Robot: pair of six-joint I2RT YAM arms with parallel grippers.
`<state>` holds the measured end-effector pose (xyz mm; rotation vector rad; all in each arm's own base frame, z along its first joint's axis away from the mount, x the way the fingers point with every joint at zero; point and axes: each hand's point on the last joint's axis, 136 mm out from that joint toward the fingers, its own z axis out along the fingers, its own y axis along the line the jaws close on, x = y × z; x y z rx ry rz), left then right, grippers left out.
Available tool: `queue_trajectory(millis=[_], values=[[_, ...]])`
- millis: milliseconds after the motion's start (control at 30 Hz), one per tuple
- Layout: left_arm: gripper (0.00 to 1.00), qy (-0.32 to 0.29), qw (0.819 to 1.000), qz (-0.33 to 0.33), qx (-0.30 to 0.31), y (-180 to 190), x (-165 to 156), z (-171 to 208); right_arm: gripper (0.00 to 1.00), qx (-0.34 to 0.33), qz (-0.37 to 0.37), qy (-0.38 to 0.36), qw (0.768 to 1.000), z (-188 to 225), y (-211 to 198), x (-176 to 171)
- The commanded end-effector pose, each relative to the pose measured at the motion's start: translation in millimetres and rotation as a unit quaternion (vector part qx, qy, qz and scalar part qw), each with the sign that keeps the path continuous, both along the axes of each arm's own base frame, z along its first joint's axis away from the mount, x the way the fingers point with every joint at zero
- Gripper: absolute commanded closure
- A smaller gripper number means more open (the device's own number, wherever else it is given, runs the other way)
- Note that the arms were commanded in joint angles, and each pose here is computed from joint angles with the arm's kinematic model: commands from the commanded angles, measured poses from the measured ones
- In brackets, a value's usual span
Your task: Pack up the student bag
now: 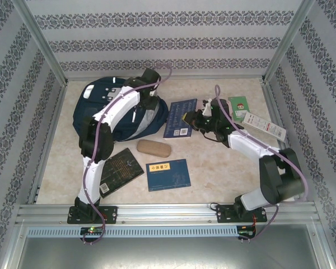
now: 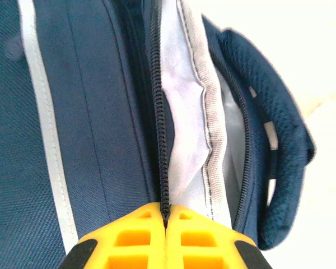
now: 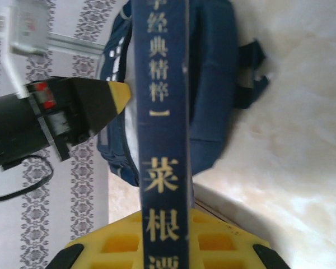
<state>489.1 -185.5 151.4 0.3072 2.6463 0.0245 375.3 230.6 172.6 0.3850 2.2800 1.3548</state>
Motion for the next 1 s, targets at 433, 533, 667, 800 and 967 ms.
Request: queue_trajectory(millis=[433,533,667,800,967], values=[[1.0,-0.154,0.983,0.018,-0.095,45.0,-7.2,170.6,1.0,0.115,0.008,-0.081,0.99,40.2,126.6,96.0],[1.0,-0.161,0.98,0.006,-0.113,42.4,-10.7,181.5,1.0,0.133,0.016,-0.08,0.988,38.8,156.1,106.0],[1.0,-0.164,0.976,0.003,-0.145,43.4,-11.7,190.9,1.0,0.146,0.023,-0.079,0.986,36.3,193.3,116.8],[1.0,-0.162,0.972,-0.004,-0.172,39.1,-13.6,195.8,1.0,0.151,0.022,-0.065,0.986,20.6,226.6,124.6],[1.0,-0.158,0.967,-0.012,-0.201,29.9,-14.7,199.4,1.0,0.134,0.014,-0.043,0.99,-10.6,260.5,129.2]])
